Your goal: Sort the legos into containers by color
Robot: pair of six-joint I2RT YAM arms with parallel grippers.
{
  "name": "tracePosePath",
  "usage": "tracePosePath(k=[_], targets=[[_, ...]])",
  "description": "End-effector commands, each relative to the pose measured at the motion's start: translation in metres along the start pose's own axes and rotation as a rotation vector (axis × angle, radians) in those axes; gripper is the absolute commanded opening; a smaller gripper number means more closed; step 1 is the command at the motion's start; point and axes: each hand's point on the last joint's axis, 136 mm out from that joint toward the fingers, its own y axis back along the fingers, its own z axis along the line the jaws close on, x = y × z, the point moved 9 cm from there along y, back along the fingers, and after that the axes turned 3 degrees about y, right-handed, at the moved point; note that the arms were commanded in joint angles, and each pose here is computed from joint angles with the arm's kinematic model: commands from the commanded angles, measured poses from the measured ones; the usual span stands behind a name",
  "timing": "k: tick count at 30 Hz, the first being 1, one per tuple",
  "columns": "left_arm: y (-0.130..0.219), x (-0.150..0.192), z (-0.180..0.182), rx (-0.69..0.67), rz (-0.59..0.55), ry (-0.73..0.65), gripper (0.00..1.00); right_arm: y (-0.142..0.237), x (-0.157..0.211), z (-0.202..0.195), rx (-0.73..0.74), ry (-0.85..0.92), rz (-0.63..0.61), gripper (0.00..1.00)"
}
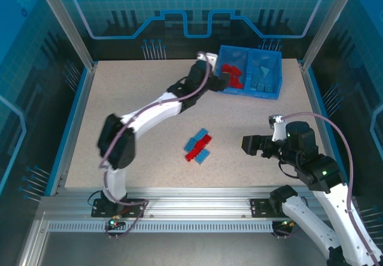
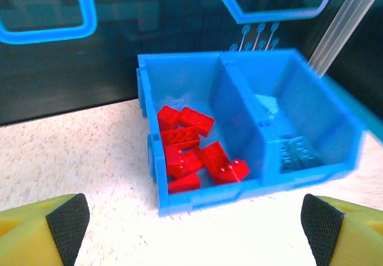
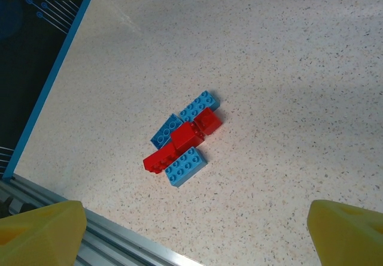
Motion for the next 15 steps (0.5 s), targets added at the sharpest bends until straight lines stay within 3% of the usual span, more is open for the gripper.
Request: tracePosePath(k=[1, 9, 15], targets=[[0.059, -0.003, 0.006, 0.090, 0.001, 0.106, 0.97, -0.002, -0.007, 0.004, -0.016, -0.004, -0.009, 0.97], [0.165, 0.052, 0.044, 0.101, 0.175, 0.075, 0.99, -0.062, 0.004, 0.003, -0.073, -0.034, 0.115, 0.96], [0.218, 0.074, 0.061, 0.111, 0.327, -0.077, 0.99, -0.122, 0.035, 0.017, -0.027, 0.033, 0.283, 0.97]])
